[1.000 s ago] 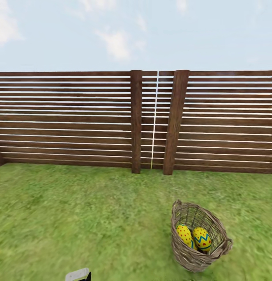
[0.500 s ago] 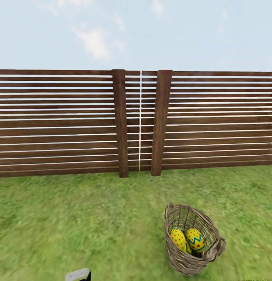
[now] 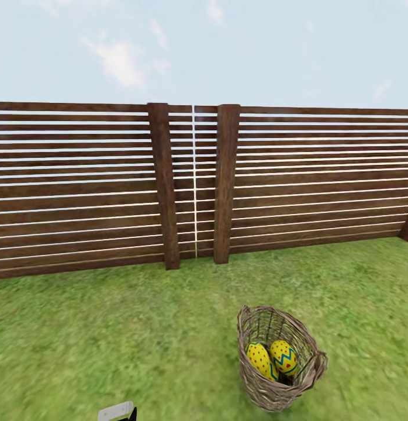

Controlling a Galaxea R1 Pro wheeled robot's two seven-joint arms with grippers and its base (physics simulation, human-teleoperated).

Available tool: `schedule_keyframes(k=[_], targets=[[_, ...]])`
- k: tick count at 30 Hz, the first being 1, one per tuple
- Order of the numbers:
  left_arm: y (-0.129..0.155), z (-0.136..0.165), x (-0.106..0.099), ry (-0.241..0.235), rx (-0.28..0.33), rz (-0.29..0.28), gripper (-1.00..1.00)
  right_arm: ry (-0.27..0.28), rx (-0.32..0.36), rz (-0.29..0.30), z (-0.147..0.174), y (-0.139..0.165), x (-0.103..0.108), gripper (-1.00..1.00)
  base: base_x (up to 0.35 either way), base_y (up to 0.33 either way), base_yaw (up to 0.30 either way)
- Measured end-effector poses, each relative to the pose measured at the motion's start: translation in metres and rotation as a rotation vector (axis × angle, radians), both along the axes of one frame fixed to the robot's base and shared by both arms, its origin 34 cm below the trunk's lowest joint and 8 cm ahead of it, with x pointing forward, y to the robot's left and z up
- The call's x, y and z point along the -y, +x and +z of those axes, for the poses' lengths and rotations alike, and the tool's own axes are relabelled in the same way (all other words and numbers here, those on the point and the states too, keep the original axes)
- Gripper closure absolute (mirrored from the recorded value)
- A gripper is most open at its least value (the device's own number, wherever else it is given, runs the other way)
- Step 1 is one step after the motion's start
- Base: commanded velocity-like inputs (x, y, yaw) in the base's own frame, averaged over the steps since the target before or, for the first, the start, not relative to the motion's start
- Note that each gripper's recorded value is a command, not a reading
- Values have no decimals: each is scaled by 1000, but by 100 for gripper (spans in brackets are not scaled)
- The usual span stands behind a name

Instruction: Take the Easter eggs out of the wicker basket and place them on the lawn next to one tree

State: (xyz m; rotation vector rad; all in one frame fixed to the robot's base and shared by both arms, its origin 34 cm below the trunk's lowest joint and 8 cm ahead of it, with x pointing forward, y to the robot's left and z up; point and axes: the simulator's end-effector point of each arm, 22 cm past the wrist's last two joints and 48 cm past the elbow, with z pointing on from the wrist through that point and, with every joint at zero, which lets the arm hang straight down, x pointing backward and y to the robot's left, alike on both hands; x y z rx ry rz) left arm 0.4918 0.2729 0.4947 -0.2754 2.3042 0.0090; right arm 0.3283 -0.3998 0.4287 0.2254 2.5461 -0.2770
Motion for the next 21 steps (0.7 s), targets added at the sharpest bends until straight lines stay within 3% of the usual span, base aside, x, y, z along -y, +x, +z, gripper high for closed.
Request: schedule_keyframes(k=[10, 21], targets=[[0, 0, 0, 0, 0, 0, -100, 0, 2, 0, 0, 1, 0, -100, 0, 0, -39], [2, 2, 0, 0, 7, 0, -100, 0, 8, -1, 2, 3, 0, -100, 29, 147, -237]])
